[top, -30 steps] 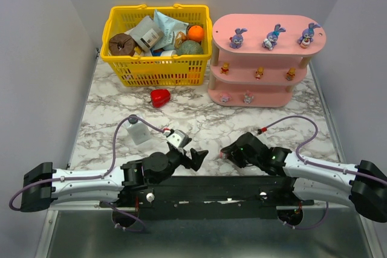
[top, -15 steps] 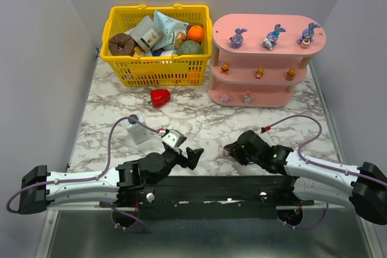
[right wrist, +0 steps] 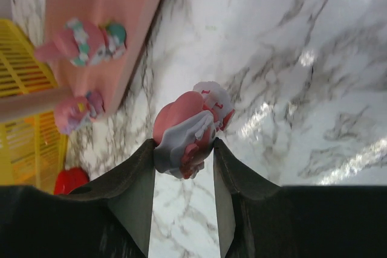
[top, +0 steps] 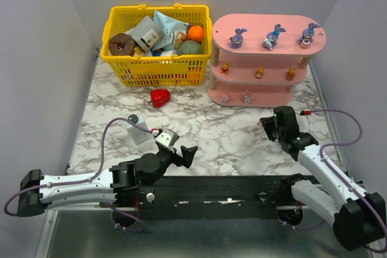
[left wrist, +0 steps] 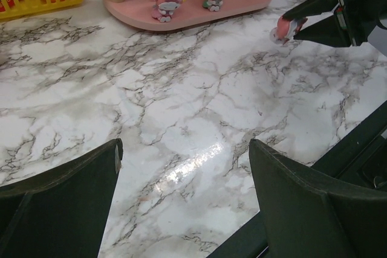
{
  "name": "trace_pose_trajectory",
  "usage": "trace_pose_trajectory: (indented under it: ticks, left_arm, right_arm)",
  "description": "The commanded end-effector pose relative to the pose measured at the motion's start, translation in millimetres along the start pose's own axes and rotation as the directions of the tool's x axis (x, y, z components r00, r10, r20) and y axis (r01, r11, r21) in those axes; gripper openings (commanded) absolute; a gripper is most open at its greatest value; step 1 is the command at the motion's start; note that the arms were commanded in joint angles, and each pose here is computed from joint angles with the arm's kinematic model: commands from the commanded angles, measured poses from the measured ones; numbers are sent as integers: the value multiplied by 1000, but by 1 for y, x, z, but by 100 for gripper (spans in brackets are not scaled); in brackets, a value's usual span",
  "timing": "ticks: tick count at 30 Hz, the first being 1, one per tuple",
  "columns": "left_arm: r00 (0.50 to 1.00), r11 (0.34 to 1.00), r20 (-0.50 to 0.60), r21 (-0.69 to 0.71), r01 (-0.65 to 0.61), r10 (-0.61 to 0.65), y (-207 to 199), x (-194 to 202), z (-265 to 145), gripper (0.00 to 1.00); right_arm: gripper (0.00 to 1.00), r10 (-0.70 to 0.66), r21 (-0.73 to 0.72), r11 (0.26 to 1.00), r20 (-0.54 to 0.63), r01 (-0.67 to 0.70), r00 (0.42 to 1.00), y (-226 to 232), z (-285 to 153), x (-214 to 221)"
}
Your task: Place and organize the plastic toys onto the shelf
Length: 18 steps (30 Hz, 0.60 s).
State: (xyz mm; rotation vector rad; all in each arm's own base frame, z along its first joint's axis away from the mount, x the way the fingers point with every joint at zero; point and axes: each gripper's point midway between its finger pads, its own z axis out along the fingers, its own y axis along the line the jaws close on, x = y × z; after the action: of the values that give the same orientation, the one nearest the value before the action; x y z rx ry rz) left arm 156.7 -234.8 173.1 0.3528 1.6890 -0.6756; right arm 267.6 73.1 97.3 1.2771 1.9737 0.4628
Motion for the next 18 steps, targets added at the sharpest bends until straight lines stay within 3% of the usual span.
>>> trace_pose_trajectory:
  ticks: [1,8,18]
  left_arm:
    - [1000,999,14,-45,-3,4,9,-3,-2,94]
    - [1000,999,16,-45,-4,5,9,-3,-2,95]
    - [1000,999,12,-53,-9,9,9,-7,-2,95]
  right_arm:
    - [15,-33,-39,999,48,35,998,18,10,-36]
    - [13,40,-71,997,33,-38,999,39,34,-64]
    - [12,144,-71,988,103,-137,984,56,56,-91]
